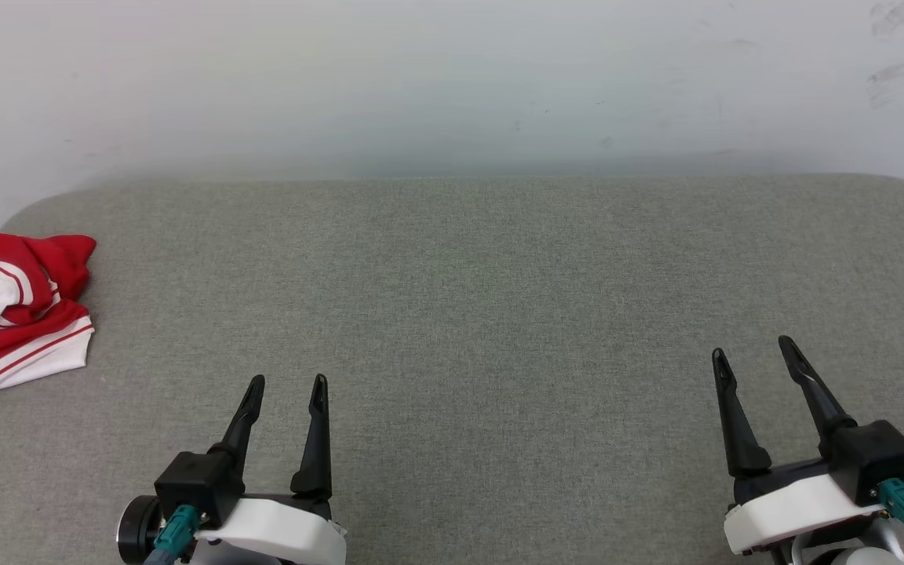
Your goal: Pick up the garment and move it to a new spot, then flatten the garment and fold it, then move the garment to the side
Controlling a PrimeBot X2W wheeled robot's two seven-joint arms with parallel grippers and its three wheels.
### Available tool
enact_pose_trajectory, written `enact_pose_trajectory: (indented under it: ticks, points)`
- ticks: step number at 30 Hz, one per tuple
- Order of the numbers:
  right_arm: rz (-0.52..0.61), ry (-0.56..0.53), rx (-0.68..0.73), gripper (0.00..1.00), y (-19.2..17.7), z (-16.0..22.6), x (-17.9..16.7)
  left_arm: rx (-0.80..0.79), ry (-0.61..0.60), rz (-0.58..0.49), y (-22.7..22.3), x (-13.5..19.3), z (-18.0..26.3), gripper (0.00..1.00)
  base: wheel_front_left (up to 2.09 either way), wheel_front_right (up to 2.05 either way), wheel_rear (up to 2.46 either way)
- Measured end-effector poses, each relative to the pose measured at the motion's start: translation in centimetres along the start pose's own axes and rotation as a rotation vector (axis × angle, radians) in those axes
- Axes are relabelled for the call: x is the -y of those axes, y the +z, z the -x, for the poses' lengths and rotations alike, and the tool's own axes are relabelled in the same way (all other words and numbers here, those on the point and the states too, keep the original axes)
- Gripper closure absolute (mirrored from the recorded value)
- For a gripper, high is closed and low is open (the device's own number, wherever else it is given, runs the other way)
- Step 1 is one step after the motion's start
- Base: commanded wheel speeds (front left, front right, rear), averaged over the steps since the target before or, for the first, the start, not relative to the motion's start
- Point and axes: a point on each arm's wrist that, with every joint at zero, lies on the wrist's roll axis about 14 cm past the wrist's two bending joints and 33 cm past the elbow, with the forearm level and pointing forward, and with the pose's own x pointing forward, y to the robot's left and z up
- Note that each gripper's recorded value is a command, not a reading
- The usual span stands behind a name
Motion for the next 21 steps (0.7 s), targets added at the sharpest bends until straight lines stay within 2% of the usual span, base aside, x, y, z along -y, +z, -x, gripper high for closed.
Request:
enact_pose_trajectory:
  ticks: [4, 10, 21]
  points:
    - [0.024, 0.006, 0.015, 0.0, 0.39, -0.02, -0.12, 0.013, -0.004, -0.032, 0.28, 0.27, -0.02, 0.0, 0.0, 0.0, 0.0]
    - [0.034, 0.001, 0.022, 0.0, 0.43, 0.23, 0.07, 0.038, 0.022, -0.009, 0.82, -0.55, 0.09, 0.0, 0.0, 0.0, 0.0]
    - [0.075, 0.01, 0.033, 0.0, 0.48, 0.27, -0.03, 0.035, -0.02, -0.113, 0.4, 0.1, 0.31, 0.0, 0.0, 0.0, 0.0]
